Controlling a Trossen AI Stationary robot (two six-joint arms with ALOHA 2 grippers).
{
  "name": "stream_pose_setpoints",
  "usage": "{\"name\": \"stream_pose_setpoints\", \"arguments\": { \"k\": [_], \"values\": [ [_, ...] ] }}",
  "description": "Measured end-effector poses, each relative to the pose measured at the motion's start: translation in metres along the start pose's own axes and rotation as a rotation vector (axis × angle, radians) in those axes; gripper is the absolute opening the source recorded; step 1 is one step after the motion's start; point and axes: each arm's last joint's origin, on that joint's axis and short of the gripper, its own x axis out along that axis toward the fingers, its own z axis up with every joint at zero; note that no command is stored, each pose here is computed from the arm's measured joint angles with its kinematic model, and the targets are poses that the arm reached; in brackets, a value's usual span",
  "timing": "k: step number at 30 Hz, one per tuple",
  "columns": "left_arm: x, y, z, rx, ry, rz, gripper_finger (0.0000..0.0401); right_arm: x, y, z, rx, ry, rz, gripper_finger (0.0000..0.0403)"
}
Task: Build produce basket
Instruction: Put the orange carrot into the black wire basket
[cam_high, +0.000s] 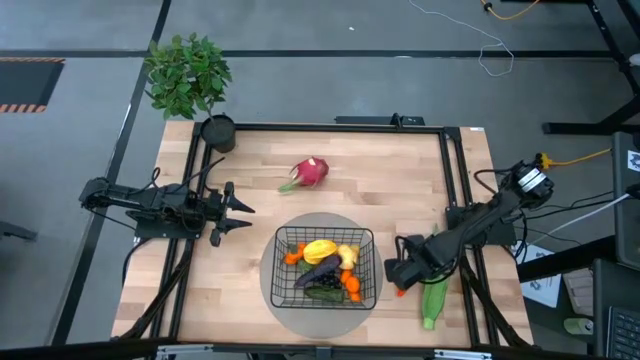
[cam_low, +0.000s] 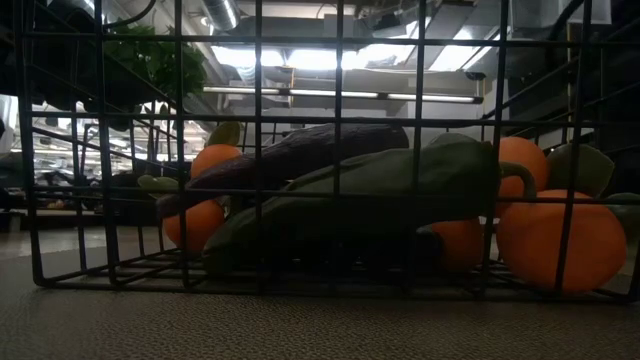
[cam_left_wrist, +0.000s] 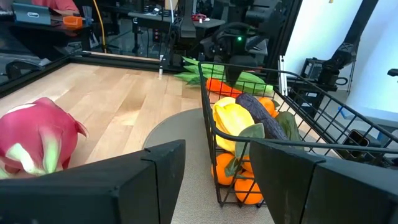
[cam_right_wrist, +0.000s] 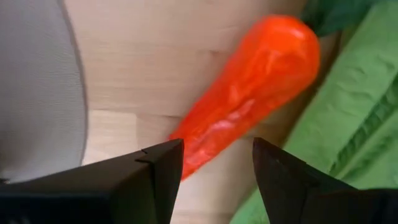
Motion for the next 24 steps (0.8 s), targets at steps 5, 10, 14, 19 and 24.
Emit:
{"name": "stream_pose_setpoints", "arguments": {
  "k": [5, 10, 14, 19, 24],
  "values": [
    [0.0, 0.0, 0.0, 0.0, 0.0, 0.0, 0.017, 0.004, -0.002, 0.001, 0.02, -0.016, -0.058, 0.018],
    [0.0, 0.0, 0.0, 0.0, 0.0, 0.0, 0.017, 0.011, -0.004, 0.004, 0.031, -0.056, -0.125, 0.018],
    [0.0, 0.0, 0.0, 0.0, 0.0, 0.0, 0.017, 0.018, -0.002, 0.005, 0.015, -0.076, -0.15, 0.018],
    [0.0, 0.0, 0.0, 0.0, 0.0, 0.0, 0.017, 0.024, 0.003, 0.012, -0.1, -0.121, -0.159, 0.018],
    [0.0, 0.0, 0.0, 0.0, 0.0, 0.0, 0.017, 0.03, 0.011, 0.023, -0.174, -0.152, -0.164, 0.018]
  ]
}}
